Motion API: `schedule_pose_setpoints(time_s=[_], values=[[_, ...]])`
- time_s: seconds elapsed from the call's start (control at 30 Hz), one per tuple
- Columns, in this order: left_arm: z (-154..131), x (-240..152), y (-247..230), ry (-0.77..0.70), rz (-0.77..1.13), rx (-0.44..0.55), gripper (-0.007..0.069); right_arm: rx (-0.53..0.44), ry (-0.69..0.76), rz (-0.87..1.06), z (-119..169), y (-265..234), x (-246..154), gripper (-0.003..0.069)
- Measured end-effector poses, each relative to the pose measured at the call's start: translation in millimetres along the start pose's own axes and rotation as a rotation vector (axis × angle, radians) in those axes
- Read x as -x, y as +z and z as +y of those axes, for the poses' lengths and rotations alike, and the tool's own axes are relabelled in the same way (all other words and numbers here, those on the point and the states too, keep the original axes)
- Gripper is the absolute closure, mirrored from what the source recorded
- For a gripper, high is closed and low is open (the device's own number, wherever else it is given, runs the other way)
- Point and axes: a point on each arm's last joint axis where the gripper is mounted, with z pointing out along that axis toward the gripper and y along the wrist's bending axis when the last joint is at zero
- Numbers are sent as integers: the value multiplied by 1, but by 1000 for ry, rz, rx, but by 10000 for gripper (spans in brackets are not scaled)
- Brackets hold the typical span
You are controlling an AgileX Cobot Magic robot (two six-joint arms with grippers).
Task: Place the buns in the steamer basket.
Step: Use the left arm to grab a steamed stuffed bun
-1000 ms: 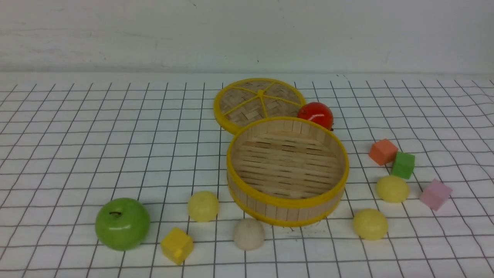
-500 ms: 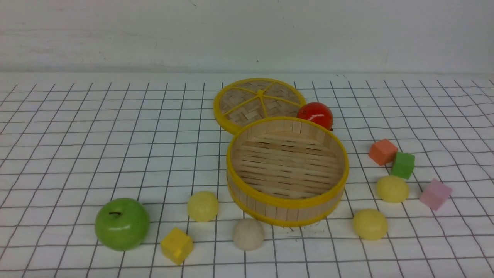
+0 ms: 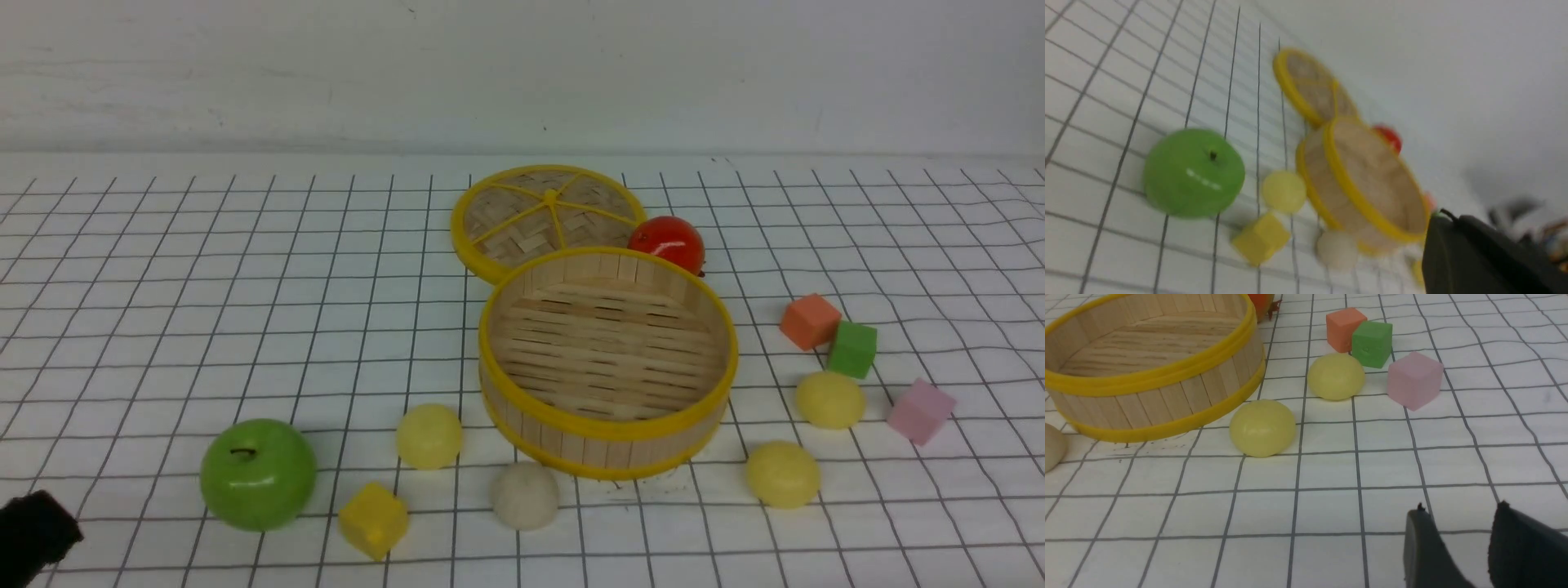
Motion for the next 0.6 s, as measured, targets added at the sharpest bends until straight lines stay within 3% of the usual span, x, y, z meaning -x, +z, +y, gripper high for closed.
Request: schedule_pose_setpoints(time_s=[0.17,0.33,0.43,0.6], values=[[-29,31,39,227,429,182,638,0,-1,0,0,0,0,419],[-26,47,116,311,675,285,638,0,-1,0,0,0,0,419],[-26,44,149,337,751,296,638,0,-1,0,0,0,0,419],[-57,5,203,545,889,224,638,0,-1,0,0,0,0,419]])
